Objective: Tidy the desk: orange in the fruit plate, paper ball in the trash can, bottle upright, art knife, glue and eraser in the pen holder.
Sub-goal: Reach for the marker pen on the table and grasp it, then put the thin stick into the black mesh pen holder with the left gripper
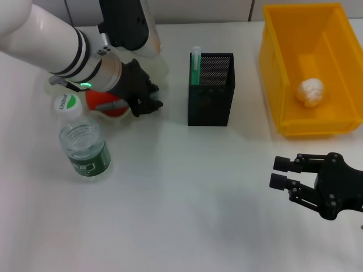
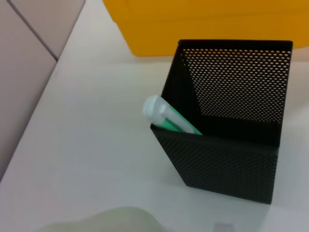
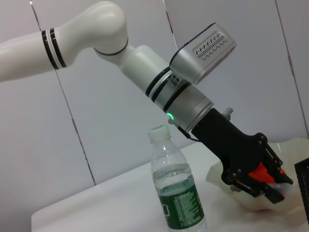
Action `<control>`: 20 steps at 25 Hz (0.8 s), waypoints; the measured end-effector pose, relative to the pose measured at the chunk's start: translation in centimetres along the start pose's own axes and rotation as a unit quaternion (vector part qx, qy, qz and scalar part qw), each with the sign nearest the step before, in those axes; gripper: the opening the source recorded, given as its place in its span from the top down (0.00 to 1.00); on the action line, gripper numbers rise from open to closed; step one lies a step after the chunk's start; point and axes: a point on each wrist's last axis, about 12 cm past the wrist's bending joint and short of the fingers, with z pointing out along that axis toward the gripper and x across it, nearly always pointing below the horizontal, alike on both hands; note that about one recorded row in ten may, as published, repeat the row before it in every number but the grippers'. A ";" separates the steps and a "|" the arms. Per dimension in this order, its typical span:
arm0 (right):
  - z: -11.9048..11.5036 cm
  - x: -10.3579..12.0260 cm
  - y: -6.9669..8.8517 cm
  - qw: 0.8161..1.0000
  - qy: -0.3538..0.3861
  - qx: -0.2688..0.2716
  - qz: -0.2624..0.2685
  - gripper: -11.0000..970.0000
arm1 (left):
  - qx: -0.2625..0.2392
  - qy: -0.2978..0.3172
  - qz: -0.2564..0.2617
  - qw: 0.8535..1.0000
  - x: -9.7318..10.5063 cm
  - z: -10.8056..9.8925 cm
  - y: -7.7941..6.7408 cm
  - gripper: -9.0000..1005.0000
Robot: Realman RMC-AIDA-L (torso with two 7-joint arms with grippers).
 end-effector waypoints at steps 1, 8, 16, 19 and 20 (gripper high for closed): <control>0.0 0.0 0.0 1.000 0.000 0.000 0.000 0.63 | 0.000 0.000 0.000 1.000 0.0 0.0 0.0 0.65; 0.1 0.0 0.0 1.000 0.001 -0.001 0.001 0.62 | -0.002 -0.002 -0.003 1.000 -0.1 -0.2 0.1 0.76; 0.2 -0.1 -0.1 1.000 0.002 -0.004 0.002 0.61 | 0.002 -0.009 0.006 1.000 -0.8 -1.1 0.1 0.81; 0.2 -0.2 -0.1 1.000 0.001 -0.004 0.002 0.60 | 0.006 -0.010 0.007 1.000 -0.9 -1.4 0.1 0.82; 0.2 -0.2 -0.1 1.000 0.001 -0.004 0.002 0.60 | 0.006 -0.013 0.007 1.000 -1.0 -1.7 0.2 0.82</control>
